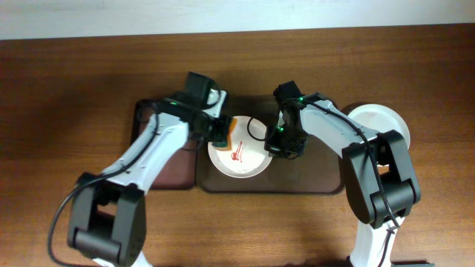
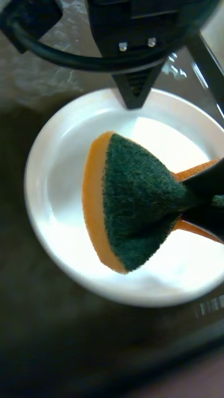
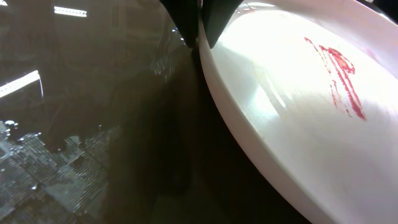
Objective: Clean dirty plates on tray and stack at the side
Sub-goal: 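Scrub the red-stained plate with the sponge in the left gripper, then return the sponge to the left tray with the left gripper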
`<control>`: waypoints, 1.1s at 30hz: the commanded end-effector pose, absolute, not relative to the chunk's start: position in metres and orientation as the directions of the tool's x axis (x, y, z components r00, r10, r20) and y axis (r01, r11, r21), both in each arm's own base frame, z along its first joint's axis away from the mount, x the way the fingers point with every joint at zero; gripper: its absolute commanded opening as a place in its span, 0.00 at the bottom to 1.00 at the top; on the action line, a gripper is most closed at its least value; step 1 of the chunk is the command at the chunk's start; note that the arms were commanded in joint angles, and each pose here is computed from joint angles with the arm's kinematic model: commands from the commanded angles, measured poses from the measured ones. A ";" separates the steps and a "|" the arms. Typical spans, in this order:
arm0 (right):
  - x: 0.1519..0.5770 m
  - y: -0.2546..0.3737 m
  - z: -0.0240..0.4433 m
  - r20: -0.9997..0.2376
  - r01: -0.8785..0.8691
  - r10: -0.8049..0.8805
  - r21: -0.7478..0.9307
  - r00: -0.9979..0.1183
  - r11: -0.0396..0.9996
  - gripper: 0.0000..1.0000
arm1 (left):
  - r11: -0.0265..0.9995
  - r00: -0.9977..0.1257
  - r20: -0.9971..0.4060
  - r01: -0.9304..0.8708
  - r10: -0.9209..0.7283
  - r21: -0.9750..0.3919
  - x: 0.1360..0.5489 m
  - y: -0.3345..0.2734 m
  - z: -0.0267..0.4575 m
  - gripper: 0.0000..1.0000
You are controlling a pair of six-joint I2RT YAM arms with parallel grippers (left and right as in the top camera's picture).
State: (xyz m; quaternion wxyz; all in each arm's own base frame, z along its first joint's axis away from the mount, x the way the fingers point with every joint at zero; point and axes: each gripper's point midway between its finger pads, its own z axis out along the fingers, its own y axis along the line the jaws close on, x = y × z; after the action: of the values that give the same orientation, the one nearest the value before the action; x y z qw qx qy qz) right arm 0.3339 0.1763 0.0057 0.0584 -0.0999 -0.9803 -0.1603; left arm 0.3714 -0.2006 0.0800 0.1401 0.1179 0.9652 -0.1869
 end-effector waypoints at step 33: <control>0.326 0.170 -0.001 0.155 0.201 0.165 0.254 -0.974 0.946 0.04 | 0.988 -0.912 -0.385 0.154 0.142 -0.001 0.392 -0.083 0.120 0.00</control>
State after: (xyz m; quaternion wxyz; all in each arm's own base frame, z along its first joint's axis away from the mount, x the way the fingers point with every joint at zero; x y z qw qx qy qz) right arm 0.3322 0.1758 0.0057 0.0614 -0.0988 -0.9804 -0.1589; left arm 0.3845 -0.1177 0.1196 0.1909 0.0495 0.9785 -0.0603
